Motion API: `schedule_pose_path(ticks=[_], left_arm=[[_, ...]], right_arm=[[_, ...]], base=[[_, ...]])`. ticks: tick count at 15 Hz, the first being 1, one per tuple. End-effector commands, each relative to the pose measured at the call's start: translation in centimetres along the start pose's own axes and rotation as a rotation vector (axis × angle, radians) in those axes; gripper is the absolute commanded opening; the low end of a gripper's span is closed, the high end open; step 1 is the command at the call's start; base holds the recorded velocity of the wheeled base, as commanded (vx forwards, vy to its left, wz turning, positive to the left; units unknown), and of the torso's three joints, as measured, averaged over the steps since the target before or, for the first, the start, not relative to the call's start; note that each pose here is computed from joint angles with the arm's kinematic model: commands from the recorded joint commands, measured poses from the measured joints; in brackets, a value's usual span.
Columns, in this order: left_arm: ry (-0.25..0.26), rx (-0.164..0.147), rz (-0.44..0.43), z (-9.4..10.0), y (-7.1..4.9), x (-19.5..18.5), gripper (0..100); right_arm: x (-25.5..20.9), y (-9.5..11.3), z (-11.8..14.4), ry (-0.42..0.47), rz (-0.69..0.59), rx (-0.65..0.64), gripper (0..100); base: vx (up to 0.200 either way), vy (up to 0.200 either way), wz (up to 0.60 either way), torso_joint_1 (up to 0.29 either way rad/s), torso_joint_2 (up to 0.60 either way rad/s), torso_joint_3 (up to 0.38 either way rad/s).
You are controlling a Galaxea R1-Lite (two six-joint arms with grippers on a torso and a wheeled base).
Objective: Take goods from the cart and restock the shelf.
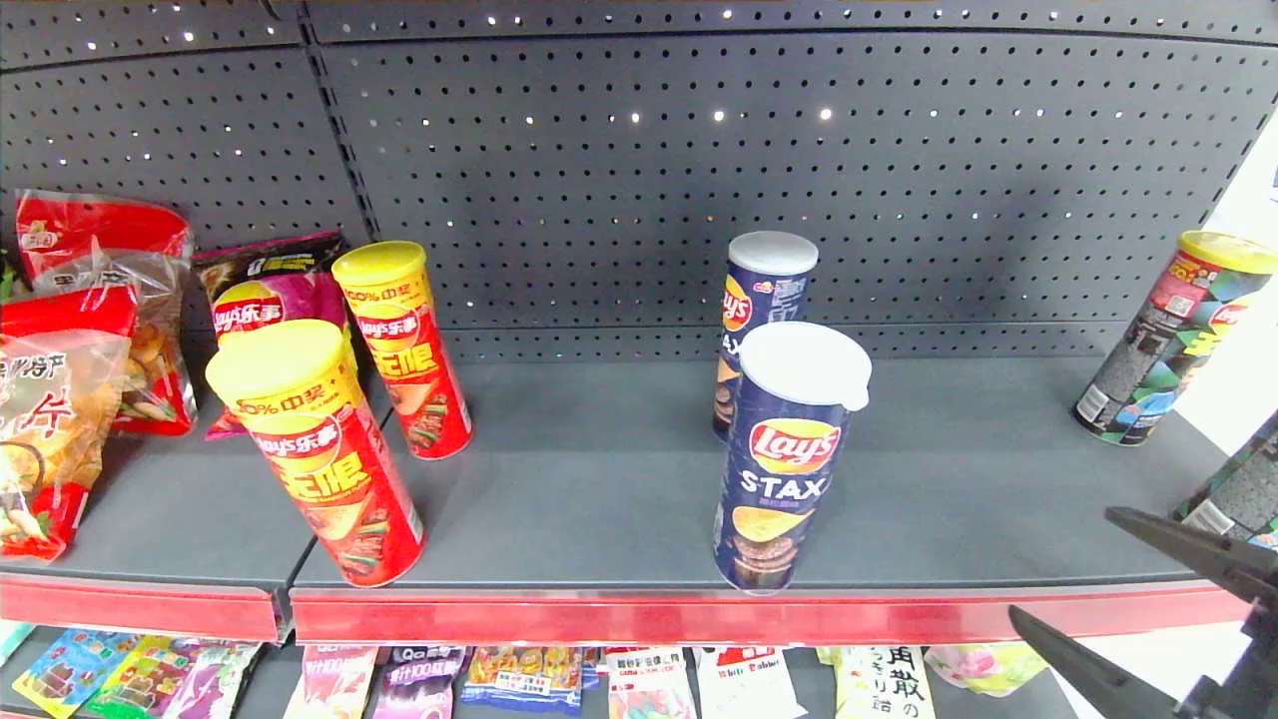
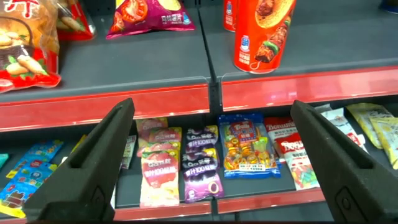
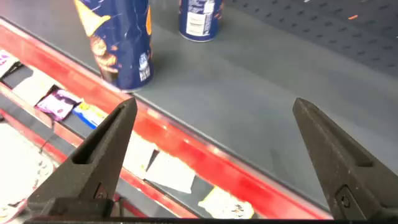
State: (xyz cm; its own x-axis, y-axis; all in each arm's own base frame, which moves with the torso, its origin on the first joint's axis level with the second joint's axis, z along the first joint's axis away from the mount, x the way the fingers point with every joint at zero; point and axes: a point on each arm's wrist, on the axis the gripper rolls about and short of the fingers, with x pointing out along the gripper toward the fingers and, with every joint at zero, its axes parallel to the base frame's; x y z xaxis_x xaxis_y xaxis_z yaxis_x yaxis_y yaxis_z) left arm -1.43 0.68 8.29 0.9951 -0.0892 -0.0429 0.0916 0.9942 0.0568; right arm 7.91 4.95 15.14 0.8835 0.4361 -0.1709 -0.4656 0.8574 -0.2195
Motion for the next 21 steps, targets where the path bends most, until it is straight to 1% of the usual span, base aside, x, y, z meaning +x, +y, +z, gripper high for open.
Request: schedule_pose_path(ticks=[1, 2, 3, 4, 5, 6, 7, 8, 10, 11, 12, 13, 15, 16, 17, 18, 19, 20, 21], left_arm=[[0.001, 0.005, -0.001, 0.0, 0.0, 0.0, 100], [0.003, 0.014, -0.001, 0.0, 0.0, 0.0, 100], [-0.002, 0.014, -0.001, 0.0, 0.0, 0.0, 100], [-0.001, 0.012, -0.001, 0.0, 0.0, 0.0, 100], [0.0, 0.011, -0.001, 0.0, 0.0, 0.0, 100], [0.0, 0.009, -0.001, 0.0, 0.0, 0.0, 100], [0.001, 0.006, -0.001, 0.0, 0.0, 0.0, 100], [0.003, -0.007, -0.001, 0.0, 0.0, 0.0, 100], [0.006, -0.059, -0.001, -0.1, 0.0, 0.0, 100], [0.007, -0.073, -0.001, -0.1, 0.0, 0.0, 100], [0.006, -0.071, -0.001, 0.0, 0.0, 0.0, 100], [0.006, -0.068, -0.006, -0.1, 0.0, 0.0, 100], [0.007, -0.068, -0.023, -0.1, -0.1, 0.0, 100], [0.005, -0.068, -0.022, -0.1, -0.1, 0.0, 100], [0.005, -0.068, -0.024, -0.1, -0.1, 0.0, 100], [0.005, -0.067, -0.023, -0.1, -0.1, 0.0, 100], [0.004, -0.059, -0.022, -0.1, -0.1, 0.0, 100], [0.004, -0.049, -0.023, -0.1, -0.1, 0.0, 100], [0.002, -0.046, -0.022, -0.1, -0.1, 0.0, 100]], right_arm=[[-6.7, -1.3, 1.0, -0.149, -0.09, -0.011, 100], [-8.1, -1.4, 1.1, -0.145, -0.118, -0.008, 100], [-10.9, -1.6, 1.2, -0.116, -0.222, 0.003, 100], [-11.2, -1.6, 1.2, -0.11, -0.235, 0.005, 100], [-13.8, -0.8, 0.3, -0.064, -0.345, 0.077, 100], [-15.0, -0.1, -0.3, -0.047, -0.408, 0.126, 100], [-15.6, 0.7, -0.8, -0.007, -0.474, 0.141, 100], [-15.9, 1.4, -1.6, 0.027, -0.528, 0.161, 100], [-16.0, 1.3, -2.0, 0.062, -0.616, 0.192, 100], [-15.8, 1.2, -2.1, 0.092, -0.663, 0.192, 100], [-15.7, 1.2, -2.2, 0.107, -0.678, 0.193, 100], [-14.6, 0.8, -1.9, 0.182, -0.708, 0.2, 100], [-13.3, 0.4, -1.0, 0.282, -0.786, 0.218, 100], [-13.1, 0.5, -1.0, 0.303, -0.81, 0.224, 100], [-12.7, 0.9, -2.1, 0.345, -0.843, 0.247, 100], [-12.7, 1.4, -3.2, 0.32, -0.797, 0.245, 100], [-13.0, 2.0, -4.2, 0.243, -0.679, 0.217, 100], [-13.0, 2.3, -5.5, 0.154, -0.527, 0.158, 100], [-12.8, 2.3, -5.9, 0.125, -0.49, 0.134, 100]], base=[[0.0, 0.0, 0.0, 0.0, 0.0, 0.0], [0.0, 0.0, 0.0, 0.0, 0.0, 0.0], [0.0, 0.0, 0.0, 0.0, 0.0, 0.0], [0.0, 0.0, 0.0, 0.0, 0.0, 0.0], [0.0, 0.0, 0.0, 0.0, 0.0, 0.0], [0.0, 0.0, 0.0, 0.0, 0.0, 0.0], [0.0, 0.0, 0.0, 0.0, 0.0, 0.0], [0.0, 0.0, 0.0, 0.0, 0.0, 0.0], [0.0, 0.0, 0.0, 0.0, 0.0, 0.0], [0.0, 0.0, 0.0, 0.0, 0.0, 0.0], [0.0, 0.0, 0.0, 0.0, 0.0, 0.0], [0.0, 0.0, 0.0, 0.0, 0.0, 0.0], [0.0, 0.0, 0.0, 0.0, 0.0, 0.0], [0.0, 0.0, 0.0, 0.0, 0.0, 0.0], [0.0, 0.0, 0.0, 0.0, 0.0, 0.0], [0.0, 0.0, 0.0, 0.0, 0.0, 0.0], [0.0, 0.0, 0.0, 0.0, 0.0, 0.0], [0.0, 0.0, 0.0, 0.0, 0.0, 0.0], [0.0, 0.0, 0.0, 0.0, 0.0, 0.0]])
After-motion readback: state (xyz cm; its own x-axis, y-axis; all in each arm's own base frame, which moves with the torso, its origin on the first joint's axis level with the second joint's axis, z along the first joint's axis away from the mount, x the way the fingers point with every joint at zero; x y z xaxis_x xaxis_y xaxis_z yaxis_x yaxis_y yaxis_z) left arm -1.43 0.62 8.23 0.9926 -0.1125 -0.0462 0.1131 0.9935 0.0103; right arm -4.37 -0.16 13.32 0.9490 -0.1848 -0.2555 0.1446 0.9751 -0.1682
